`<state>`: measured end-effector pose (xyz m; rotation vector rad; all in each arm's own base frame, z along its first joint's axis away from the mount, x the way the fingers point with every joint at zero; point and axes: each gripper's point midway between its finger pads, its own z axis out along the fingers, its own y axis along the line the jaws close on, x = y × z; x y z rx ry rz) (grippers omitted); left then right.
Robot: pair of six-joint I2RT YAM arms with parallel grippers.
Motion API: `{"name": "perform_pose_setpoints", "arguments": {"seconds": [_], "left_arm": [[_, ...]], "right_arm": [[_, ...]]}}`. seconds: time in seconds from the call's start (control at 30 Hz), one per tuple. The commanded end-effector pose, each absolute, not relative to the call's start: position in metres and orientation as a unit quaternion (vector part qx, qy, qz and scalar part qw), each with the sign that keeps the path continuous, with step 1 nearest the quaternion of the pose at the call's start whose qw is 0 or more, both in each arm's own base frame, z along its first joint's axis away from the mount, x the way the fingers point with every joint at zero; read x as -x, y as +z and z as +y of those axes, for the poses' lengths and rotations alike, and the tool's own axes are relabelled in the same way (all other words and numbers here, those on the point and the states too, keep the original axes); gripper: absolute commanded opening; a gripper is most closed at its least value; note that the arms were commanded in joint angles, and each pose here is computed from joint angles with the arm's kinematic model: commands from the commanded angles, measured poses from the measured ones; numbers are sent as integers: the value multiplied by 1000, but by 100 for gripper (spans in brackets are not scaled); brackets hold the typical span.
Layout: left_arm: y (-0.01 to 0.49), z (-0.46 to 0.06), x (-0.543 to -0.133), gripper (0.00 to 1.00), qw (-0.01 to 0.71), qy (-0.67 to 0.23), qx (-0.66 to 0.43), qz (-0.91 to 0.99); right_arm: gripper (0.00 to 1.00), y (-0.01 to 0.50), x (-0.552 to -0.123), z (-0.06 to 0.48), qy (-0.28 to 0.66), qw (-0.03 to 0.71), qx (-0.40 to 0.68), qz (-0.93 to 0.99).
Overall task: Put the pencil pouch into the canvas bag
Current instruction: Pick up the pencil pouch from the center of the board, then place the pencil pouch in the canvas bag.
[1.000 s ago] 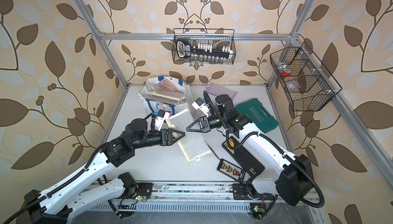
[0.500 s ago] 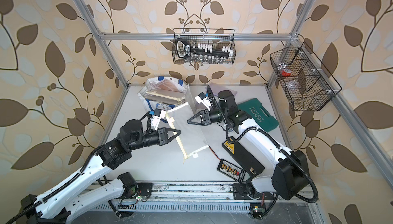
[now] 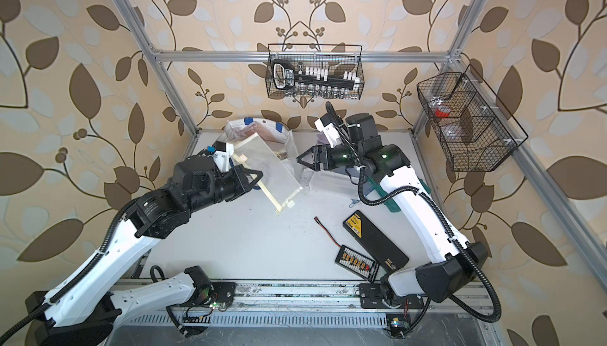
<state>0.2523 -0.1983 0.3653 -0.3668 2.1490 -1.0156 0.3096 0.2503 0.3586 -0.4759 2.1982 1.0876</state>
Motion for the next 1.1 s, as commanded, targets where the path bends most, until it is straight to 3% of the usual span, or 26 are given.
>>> {"name": "perform_pose_setpoints", "arguments": {"seconds": [0.0,0.3,0.5,0.8,1.07], "left_arm": [[373,-164,-282,0,395,-330,242,822],[398,-127,-363,0,414,-296,415,754],[359,-107,-411,0,381,-283,485,734],[318,-110,-452,0,347,-273,524,728],[284,-124,-462,0,295,-263,534,748]], "right_arm": [[83,354,-305,231,365,322,163,858],[92,377,-289,223,385,344,140,845],[94,376,-279,219,387,343,138,845],[95,373,-279,219,383,342,141,846],[96,366,-283,218,376,340,141,850]]}}
